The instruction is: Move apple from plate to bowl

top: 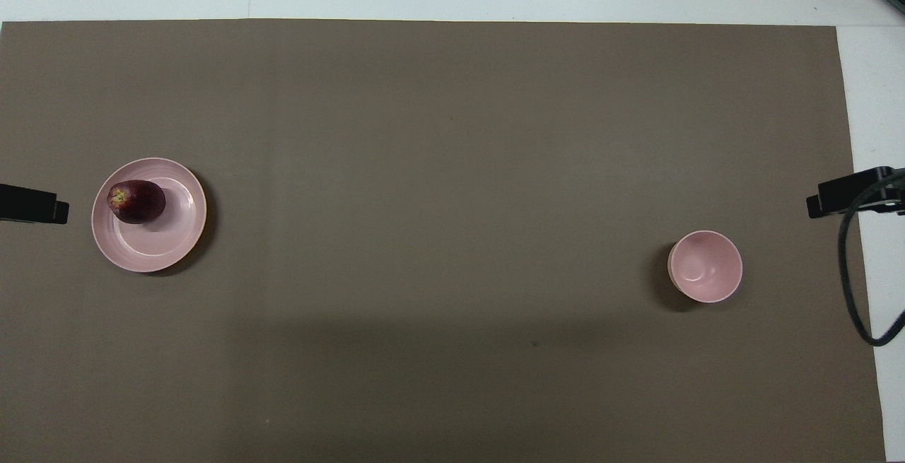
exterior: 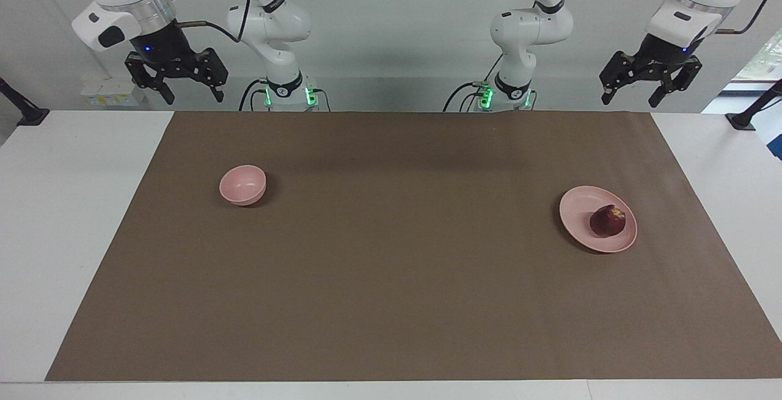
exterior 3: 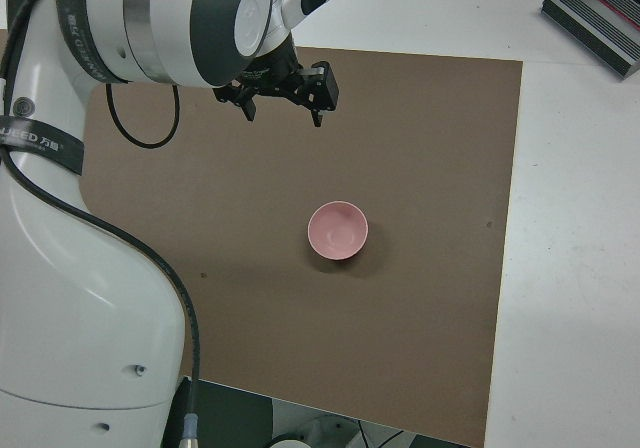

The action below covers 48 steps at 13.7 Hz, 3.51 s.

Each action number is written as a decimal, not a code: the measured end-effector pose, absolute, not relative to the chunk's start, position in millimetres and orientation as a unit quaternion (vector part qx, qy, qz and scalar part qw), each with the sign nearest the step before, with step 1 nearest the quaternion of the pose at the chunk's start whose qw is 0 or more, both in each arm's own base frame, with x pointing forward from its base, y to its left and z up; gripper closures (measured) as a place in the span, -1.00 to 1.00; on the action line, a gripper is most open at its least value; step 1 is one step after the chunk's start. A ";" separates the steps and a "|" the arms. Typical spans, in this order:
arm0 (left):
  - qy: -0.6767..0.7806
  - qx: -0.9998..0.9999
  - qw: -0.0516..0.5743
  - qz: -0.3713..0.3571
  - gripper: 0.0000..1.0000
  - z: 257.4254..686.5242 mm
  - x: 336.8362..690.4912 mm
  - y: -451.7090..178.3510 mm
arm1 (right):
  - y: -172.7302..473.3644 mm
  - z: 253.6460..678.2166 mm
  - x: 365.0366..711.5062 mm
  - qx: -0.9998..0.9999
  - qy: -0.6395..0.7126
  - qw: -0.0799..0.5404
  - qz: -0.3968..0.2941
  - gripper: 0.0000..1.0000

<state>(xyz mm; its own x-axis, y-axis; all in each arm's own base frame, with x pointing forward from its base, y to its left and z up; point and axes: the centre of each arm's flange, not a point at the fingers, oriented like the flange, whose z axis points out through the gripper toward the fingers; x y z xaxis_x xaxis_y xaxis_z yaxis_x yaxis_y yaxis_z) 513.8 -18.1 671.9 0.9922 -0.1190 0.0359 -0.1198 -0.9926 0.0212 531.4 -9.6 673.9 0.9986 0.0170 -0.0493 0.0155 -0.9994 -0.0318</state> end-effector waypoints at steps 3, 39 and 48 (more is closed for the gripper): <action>-0.059 0.998 0.012 0.015 -1.00 671.0 513.4 -17.8 | -11.0 673.8 531.0 -1.000 -0.007 0.016 0.026 -1.00; -0.005 0.999 0.013 0.048 -1.00 373.4 617.9 102.0 | -7.2 672.6 526.5 -0.999 -0.010 0.017 0.030 -1.00; 0.009 0.999 0.022 0.024 -1.00 336.7 606.9 86.8 | -7.2 671.4 524.2 -0.999 -0.010 0.017 0.032 -1.00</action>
<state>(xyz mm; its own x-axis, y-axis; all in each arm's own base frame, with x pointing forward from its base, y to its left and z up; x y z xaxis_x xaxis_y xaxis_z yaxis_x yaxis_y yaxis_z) 606.9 86.8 336.7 0.9987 0.0182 0.0473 0.0161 -0.9989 0.0438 524.2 -7.2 671.4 0.9978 0.0215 -0.0634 0.0193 -0.9992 -0.0350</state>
